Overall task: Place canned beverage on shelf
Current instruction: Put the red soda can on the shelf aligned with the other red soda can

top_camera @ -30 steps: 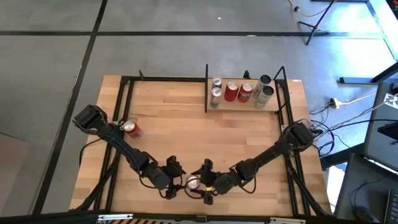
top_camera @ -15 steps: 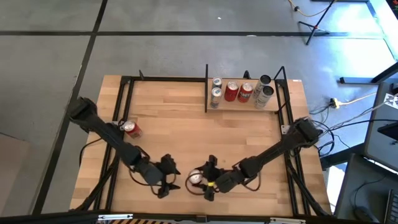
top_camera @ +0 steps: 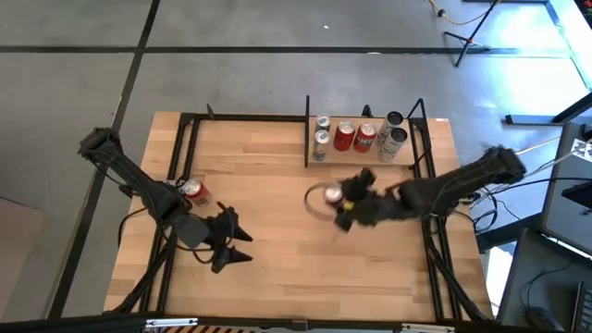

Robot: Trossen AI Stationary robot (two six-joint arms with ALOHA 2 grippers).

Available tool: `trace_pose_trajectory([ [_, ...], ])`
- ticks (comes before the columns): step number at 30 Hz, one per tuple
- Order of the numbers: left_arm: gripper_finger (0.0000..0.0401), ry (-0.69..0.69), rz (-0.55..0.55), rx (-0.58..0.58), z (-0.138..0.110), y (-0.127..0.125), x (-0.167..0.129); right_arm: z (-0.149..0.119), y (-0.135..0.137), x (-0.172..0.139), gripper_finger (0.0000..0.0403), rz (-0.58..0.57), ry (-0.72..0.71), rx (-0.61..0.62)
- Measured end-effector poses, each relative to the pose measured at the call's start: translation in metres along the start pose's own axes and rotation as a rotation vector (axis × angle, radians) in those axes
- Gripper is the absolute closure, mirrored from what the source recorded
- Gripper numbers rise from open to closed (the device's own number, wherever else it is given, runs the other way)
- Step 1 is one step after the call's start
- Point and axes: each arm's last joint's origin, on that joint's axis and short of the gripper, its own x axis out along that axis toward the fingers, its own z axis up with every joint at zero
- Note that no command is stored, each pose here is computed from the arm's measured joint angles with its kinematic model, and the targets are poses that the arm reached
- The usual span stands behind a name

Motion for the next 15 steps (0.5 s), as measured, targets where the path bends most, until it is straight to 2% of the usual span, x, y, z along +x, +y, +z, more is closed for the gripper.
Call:
trace_pose_trajectory([
  [4, 0.009, -0.041, 0.01, -0.031, 0.011, 0.006, -0.005, -0.005, -0.053, -0.002, 0.0131, -0.062, -0.015, 0.031],
  [8, 0.009, -0.075, 0.028, -0.068, 0.023, 0.015, -0.006, -0.025, -0.101, 0.003, 0.0131, -0.095, -0.046, 0.081],
  [12, 0.009, -0.108, 0.062, -0.136, 0.034, 0.025, -0.007, -0.045, -0.137, 0.012, 0.0131, -0.141, -0.081, 0.164],
  [15, 0.009, -0.125, 0.087, -0.165, 0.041, 0.032, -0.006, -0.058, -0.157, 0.022, 0.0131, -0.193, -0.076, 0.16],
])
